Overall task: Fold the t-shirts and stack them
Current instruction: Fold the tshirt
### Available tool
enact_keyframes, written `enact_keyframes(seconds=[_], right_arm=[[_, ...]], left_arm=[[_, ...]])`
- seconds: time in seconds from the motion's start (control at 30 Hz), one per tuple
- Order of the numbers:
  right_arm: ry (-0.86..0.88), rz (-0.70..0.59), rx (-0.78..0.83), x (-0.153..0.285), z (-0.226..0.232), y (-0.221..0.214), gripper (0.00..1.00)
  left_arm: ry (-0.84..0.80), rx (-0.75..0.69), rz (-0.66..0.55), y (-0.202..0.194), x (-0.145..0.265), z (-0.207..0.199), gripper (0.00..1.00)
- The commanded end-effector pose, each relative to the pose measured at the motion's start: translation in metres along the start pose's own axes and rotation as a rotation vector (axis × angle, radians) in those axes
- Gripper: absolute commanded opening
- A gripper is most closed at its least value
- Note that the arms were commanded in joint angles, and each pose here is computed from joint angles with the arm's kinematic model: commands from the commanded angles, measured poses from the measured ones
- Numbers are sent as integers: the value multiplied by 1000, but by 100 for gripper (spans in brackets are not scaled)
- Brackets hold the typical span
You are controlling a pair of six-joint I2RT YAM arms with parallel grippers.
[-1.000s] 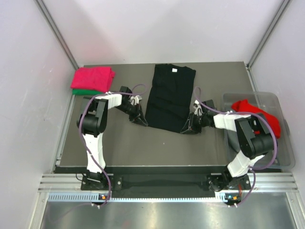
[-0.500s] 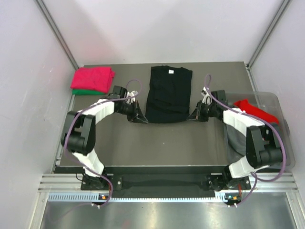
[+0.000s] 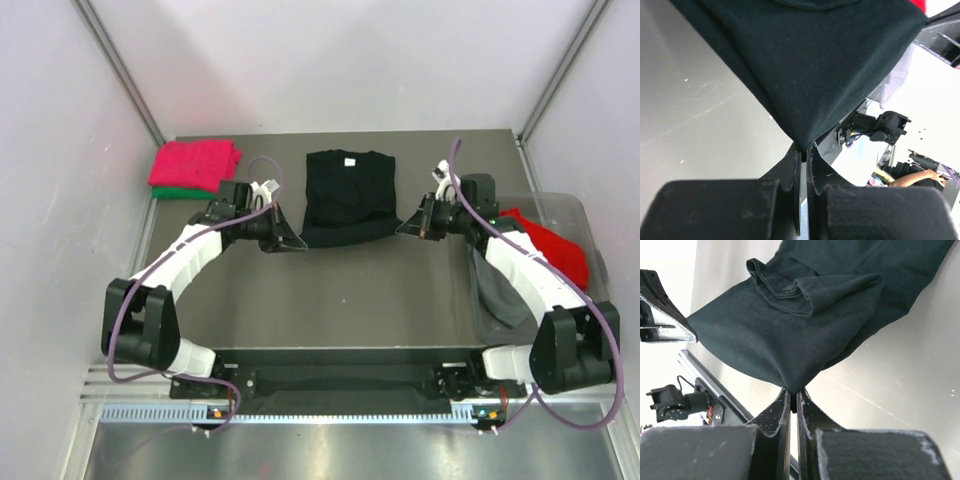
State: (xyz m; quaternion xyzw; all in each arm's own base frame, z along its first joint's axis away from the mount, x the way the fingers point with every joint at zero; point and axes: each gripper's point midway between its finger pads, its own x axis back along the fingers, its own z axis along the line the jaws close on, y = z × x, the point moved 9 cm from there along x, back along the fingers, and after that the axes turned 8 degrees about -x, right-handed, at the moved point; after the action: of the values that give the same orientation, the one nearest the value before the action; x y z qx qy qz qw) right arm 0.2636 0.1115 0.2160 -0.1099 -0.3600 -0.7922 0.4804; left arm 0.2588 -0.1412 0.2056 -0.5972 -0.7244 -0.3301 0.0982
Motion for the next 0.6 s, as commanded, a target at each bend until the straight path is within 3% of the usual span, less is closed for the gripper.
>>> enact_keyframes(seconds=[0.0, 0.4, 0.57], right_arm=[[1, -128, 64, 24, 10, 23, 0], [11, -176, 84, 30, 7, 29, 0], [-4, -175, 122, 11, -3, 48, 0]], left_arm=[[-7, -43, -85, 9, 18, -10, 0], [-17, -118, -105, 51, 12, -14, 0], [6, -96, -9, 77, -12, 8, 0]])
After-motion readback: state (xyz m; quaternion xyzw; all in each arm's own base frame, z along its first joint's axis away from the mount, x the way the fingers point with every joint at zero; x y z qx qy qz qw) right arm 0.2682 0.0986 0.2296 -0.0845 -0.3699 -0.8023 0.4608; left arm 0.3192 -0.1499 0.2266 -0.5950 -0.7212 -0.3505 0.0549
